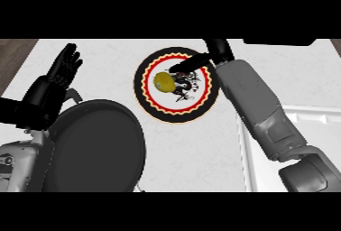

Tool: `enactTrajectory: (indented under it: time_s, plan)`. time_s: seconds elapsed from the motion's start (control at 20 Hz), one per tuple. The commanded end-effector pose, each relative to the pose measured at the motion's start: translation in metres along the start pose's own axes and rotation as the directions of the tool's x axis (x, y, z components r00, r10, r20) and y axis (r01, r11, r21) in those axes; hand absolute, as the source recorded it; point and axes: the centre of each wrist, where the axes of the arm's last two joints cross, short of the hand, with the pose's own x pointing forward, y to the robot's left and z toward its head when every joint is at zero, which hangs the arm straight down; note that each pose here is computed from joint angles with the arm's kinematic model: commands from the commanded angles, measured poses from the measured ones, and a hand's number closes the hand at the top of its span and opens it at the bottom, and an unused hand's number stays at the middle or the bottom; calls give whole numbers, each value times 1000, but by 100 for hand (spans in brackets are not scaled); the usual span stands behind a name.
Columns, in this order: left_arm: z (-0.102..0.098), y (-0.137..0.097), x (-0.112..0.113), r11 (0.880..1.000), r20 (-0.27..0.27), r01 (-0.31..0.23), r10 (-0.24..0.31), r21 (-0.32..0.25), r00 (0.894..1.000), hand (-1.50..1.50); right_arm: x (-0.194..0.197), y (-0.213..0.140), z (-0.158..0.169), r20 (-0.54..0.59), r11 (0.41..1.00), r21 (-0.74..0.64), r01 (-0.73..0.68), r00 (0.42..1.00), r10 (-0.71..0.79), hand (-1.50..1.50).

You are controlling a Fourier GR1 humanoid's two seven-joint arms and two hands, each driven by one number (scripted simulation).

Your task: Pick the lemon from the tray and place it in the plate

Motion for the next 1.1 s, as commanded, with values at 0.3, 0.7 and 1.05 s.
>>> enactTrajectory:
  time_s: [0.3, 0.7, 1.05]
  plan:
    - [14, 16, 1, 1000, -18, 2, -1, 12, 1000, 0, -40, -112, 35, 18, 997, -60, 55, 998, -54, -150]
    - [4, -1, 5, 1000, 0, -11, 11, 1, 1000, 0, -57, -175, 70, 36, 999, -48, 15, 999, -14, -150]
    - [2, 3, 14, 1000, 19, -4, 4, -1, 1000, 0, -53, -214, 88, 67, 999, -41, -22, 997, 24, -150]
